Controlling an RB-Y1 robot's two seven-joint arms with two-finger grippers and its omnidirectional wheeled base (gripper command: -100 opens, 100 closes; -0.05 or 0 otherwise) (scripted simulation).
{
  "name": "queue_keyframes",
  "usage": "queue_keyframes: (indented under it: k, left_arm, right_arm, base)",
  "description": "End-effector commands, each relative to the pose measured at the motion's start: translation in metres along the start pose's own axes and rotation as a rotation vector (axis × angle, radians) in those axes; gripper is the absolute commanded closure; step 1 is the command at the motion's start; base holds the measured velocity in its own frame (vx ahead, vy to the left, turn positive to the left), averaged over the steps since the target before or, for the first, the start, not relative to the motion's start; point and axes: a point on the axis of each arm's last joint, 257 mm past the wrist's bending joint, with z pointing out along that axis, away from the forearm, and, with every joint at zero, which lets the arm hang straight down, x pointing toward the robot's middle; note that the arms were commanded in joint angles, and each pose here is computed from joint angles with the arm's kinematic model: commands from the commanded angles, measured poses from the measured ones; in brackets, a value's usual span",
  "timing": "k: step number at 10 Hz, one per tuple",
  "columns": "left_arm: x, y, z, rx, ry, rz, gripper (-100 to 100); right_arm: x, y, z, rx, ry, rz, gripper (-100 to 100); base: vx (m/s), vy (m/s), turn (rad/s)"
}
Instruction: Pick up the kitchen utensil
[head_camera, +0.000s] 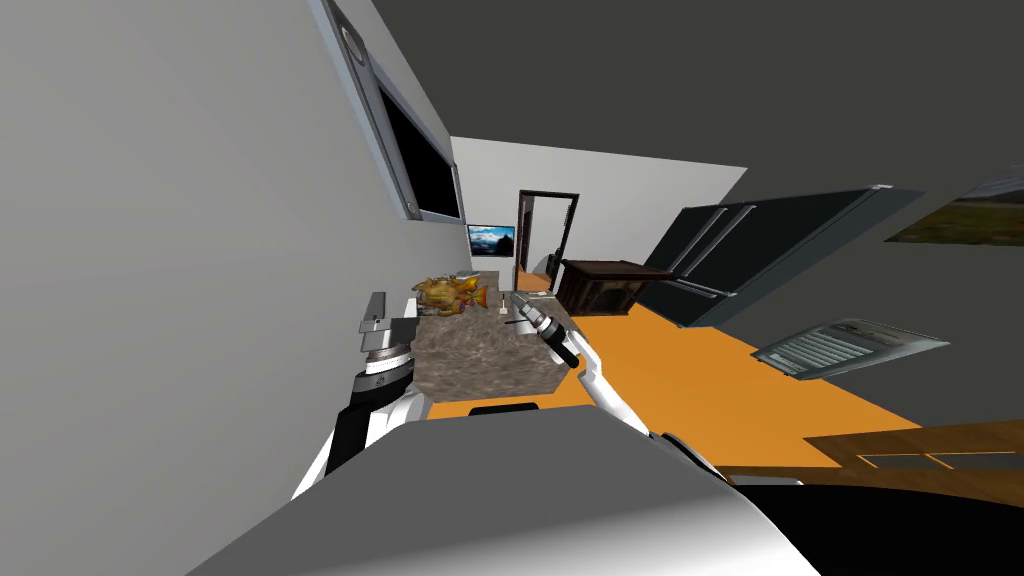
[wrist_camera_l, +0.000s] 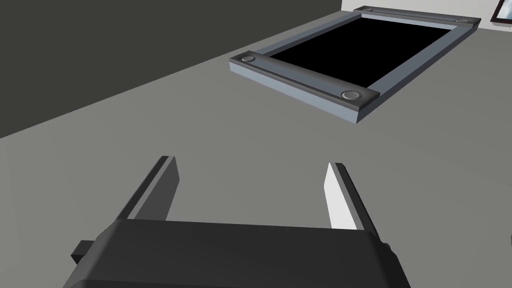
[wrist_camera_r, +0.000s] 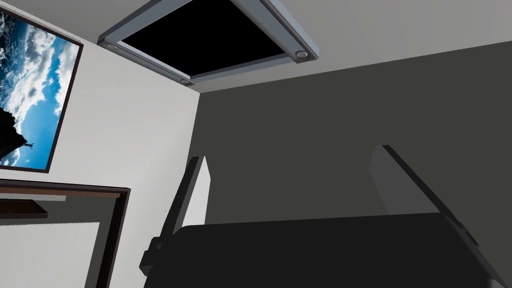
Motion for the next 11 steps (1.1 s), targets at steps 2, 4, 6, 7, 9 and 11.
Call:
queue_keyframes:
  k: [2,4,6,7,9,11]
  left_arm:
    - [0.0,0.0,0.0,0.0,0.0,0.0,0]
    - [0.0,0.0,0.0,0.0,0.0,0.0,0]
    - [0.0,0.0,0.0,0.0,0.0,0.0,0]
    - [0.0,0.0,0.0,0.0,0.0,0.0,0]
    - [0.0,0.0,0.0,0.0,0.0,0.0,0]
    - [0.0,0.0,0.0,0.0,0.0,0.0,0]
  right_arm:
    - [0.006,0.003,0.013,-0.035,0.058,-0.087,-100]
    - [0.013,0.003,0.025,-0.063,0.118,-0.172,-100]
    - [0.018,0.001,0.032,-0.079,0.153,-0.221,-100]
    - [0.018,0.001,0.032,-0.079,0.153,-0.221,-100]
    - [0.018,0.001,0.032,-0.079,0.153,-0.221,-100]
    - [0.018,0.001,0.032,-0.079,0.153,-0.221,-100]
  base:
    - [-0.019,-0.025,-0.072]
    - [-0.013,-0.017,-0.048]
    - [-0.011,-0.014,-0.04]
    - [0.0,0.0,0.0]
    - [0.009,0.011,0.032]
    - [-0.001,-0.001,-0.002]
